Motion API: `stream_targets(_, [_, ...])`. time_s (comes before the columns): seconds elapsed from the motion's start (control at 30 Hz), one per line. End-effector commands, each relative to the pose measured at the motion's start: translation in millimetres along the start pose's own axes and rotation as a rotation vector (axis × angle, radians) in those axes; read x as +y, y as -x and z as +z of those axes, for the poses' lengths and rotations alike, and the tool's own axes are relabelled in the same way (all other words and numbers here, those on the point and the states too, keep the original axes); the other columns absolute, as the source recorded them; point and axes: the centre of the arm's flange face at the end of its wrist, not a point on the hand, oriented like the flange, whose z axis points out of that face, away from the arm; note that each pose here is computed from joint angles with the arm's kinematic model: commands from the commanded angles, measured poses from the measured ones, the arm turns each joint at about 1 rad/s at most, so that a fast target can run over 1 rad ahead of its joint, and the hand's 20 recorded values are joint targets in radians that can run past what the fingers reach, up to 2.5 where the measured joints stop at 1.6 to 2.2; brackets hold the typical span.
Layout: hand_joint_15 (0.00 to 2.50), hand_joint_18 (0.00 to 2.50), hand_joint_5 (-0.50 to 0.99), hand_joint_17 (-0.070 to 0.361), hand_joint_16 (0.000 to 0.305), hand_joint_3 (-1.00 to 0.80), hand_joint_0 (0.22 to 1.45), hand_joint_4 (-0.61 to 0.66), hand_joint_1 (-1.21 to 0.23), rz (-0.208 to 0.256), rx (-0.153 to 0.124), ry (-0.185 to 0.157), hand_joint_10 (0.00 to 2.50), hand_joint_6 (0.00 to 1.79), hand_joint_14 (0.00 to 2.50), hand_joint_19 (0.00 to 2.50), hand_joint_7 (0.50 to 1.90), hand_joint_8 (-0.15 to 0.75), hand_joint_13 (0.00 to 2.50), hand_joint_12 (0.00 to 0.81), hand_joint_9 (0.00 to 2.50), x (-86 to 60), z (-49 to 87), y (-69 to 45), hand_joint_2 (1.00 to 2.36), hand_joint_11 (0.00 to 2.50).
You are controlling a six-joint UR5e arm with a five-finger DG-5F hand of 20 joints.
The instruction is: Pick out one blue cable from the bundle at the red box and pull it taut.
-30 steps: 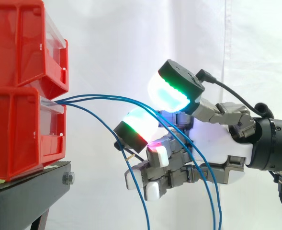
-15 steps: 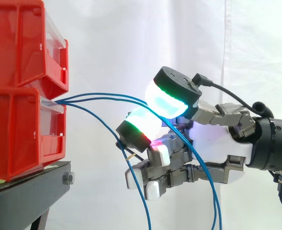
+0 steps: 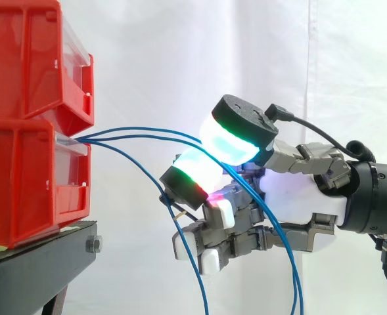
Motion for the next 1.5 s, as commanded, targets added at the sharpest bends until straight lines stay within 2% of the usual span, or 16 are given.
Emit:
stream_targets(0.0, [0.36,0.79,-0.17,0.099,0.044,-0.5,0.76,-0.05,-0.95,-0.001,0.0,-0.002,0.02,0.91,0.02,0.58,1.23,0.24,0.9,0.308,1.15,0.0,0.0,0.0,1.0,0.66])
stream_targets(0.13, [0.36,0.79,-0.17,0.099,0.044,-0.5,0.74,0.0,-0.98,0.0,0.003,-0.003,0.02,0.91,0.01,0.56,1.19,0.236,0.9,0.307,1.15,-0.1,-0.2,-0.3,1.0,0.67])
stream_targets(0.23, [0.36,0.79,-0.17,0.098,0.044,-0.5,0.66,0.03,-0.97,0.008,0.0,-0.003,0.03,0.91,0.02,0.58,1.15,0.231,0.9,0.307,1.15,-0.1,-0.2,0.0,1.0,0.66])
stream_targets(0.37, [0.37,0.8,-0.16,0.104,0.046,-0.5,0.54,0.07,-0.84,0.014,-0.001,-0.003,0.02,0.89,0.02,0.61,1.12,0.242,0.91,0.324,1.15,-0.2,-0.2,0.2,1.0,0.67])
stream_targets(0.57, [0.37,0.82,-0.16,0.11,0.049,-0.5,0.51,0.1,-0.65,0.015,-0.001,-0.005,0.02,0.85,0.01,0.62,1.05,0.257,0.91,0.338,1.16,-0.8,-0.7,0.1,1.0,0.63])
stream_targets(0.67, [0.36,0.82,-0.15,0.111,0.049,-0.5,0.5,0.1,-0.59,0.015,-0.001,-0.003,0.02,0.84,0.01,0.62,1.03,0.257,0.92,0.342,1.17,-0.2,-0.2,0.2,1.0,0.64])
stream_targets(0.9, [0.37,0.79,-0.15,0.106,0.047,-0.5,0.54,0.08,-0.42,0.015,-0.001,-0.002,0.02,0.83,0.01,0.66,1.05,0.247,0.9,0.331,1.17,0.0,0.0,0.2,1.0,0.63])
stream_targets(1.0, [0.38,0.77,-0.15,0.103,0.046,-0.5,0.59,0.07,-0.42,0.015,-0.001,-0.003,0.02,0.82,0.02,0.68,1.09,0.241,0.89,0.322,1.16,-0.2,-0.2,0.2,1.0,0.64])
stream_targets(1.07, [0.39,0.77,-0.15,0.103,0.046,-0.5,0.61,0.06,-0.48,0.015,-0.001,-0.003,0.02,0.83,0.02,0.68,1.11,0.244,0.88,0.321,1.16,-0.2,-0.2,0.2,1.0,0.64])
stream_targets(1.33, [0.39,0.76,-0.16,0.107,0.048,-0.24,0.59,0.07,-0.6,0.015,0.0,-0.003,0.02,0.87,0.02,0.69,1.16,0.257,0.87,0.331,1.14,-0.1,-0.2,0.0,1.02,0.65])
stream_targets(1.47, [0.39,0.76,-0.16,0.108,0.048,-0.18,0.59,0.06,-0.65,0.015,0.003,-0.003,0.02,0.89,0.02,0.68,1.16,0.261,0.87,0.332,1.13,-0.1,-0.2,-0.3,1.02,0.65])
